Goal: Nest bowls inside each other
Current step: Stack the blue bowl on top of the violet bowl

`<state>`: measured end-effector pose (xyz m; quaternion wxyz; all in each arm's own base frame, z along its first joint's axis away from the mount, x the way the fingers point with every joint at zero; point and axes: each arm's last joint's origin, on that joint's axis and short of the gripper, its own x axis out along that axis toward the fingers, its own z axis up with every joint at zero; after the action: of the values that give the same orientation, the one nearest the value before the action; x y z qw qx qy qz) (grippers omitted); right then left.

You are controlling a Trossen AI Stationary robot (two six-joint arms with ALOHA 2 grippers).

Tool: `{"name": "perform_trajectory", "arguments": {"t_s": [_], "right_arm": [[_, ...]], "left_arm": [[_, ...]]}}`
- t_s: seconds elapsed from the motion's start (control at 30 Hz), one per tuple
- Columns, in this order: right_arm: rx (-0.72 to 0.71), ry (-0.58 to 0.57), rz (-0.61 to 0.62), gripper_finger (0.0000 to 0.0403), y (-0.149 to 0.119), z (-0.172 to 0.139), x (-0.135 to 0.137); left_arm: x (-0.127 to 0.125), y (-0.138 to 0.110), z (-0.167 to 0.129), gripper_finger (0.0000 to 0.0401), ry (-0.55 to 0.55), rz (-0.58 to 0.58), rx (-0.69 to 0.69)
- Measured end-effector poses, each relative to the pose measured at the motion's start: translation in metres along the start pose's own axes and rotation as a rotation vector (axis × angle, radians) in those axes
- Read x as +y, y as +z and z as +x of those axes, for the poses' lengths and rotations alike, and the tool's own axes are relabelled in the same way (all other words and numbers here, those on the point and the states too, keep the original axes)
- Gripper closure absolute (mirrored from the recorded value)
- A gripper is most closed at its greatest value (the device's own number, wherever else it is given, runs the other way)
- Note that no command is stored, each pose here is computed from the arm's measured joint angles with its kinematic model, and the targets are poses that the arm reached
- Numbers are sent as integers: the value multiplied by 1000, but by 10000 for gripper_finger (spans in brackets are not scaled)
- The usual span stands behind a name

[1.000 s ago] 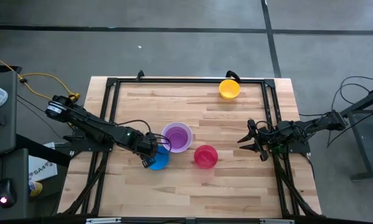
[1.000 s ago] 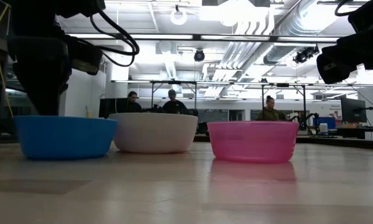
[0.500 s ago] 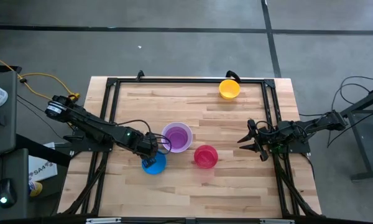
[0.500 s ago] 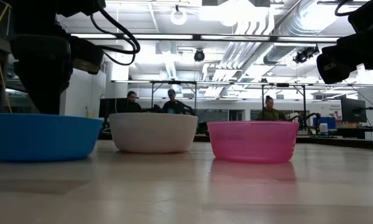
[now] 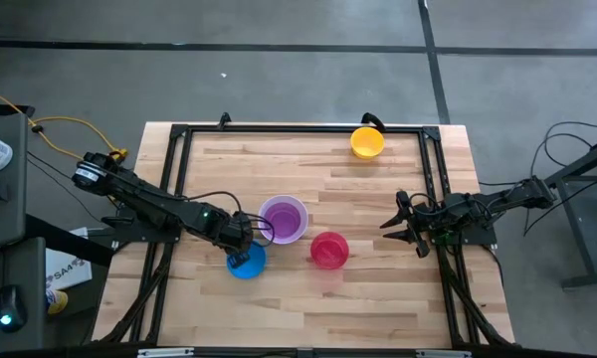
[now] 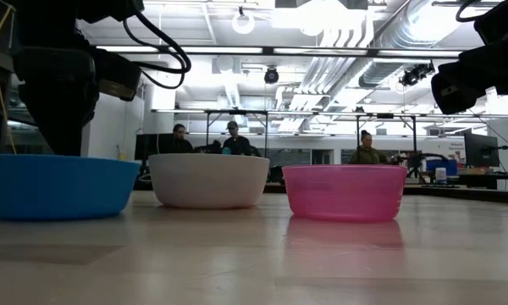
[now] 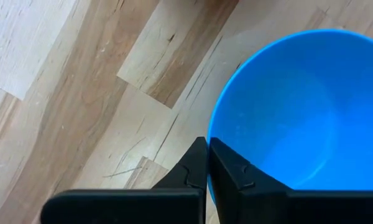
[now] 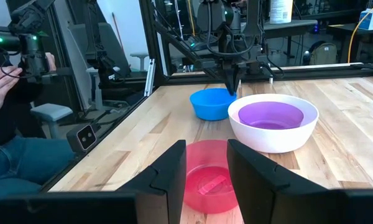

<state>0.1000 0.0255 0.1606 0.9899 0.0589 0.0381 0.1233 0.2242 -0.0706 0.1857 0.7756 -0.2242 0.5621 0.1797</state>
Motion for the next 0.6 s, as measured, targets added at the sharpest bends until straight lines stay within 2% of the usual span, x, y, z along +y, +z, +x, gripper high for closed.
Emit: {"name": "perform_trajectory", "arguments": {"t_s": [0.6], "right_arm": [[0, 0, 0, 293, 0, 0, 0]], "left_arm": [[10, -4, -22, 401, -7, -1, -31]]}}
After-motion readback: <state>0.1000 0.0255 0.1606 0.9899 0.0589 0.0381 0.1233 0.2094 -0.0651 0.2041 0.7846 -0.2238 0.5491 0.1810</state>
